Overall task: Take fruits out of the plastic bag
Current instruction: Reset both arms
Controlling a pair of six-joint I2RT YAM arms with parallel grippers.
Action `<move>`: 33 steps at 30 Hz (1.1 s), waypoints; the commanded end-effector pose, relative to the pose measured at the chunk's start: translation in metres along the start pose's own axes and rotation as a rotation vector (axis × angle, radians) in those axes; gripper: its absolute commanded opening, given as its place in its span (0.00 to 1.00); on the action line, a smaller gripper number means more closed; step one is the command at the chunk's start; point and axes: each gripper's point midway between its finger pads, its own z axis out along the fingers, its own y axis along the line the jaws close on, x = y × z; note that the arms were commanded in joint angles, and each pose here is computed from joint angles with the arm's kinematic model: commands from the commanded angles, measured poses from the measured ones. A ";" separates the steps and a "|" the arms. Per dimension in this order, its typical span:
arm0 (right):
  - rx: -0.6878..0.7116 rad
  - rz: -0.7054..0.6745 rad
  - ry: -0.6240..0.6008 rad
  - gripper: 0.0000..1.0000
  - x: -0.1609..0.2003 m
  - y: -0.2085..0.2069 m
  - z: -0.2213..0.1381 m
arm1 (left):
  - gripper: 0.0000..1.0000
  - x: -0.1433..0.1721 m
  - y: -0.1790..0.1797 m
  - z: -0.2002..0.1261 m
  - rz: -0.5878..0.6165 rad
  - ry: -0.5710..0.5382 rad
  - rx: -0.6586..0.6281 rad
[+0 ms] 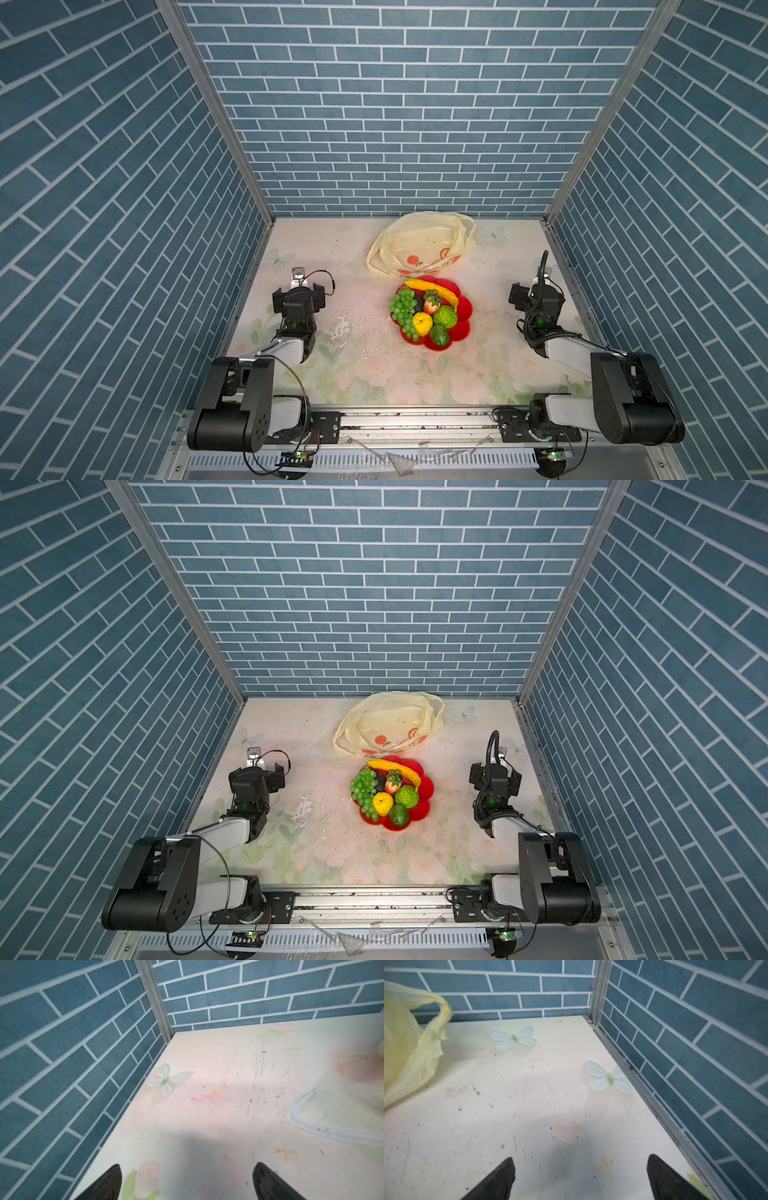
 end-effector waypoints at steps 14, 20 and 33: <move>-0.193 0.019 -0.008 0.99 0.011 0.018 0.033 | 0.99 0.003 -0.053 0.022 -0.029 -0.038 0.303; -0.048 0.043 -0.092 0.99 0.008 -0.001 0.022 | 0.99 0.002 -0.053 0.022 -0.033 -0.046 0.305; -0.096 0.007 -0.024 0.99 0.010 0.010 0.032 | 0.99 0.002 -0.053 0.021 -0.033 -0.048 0.307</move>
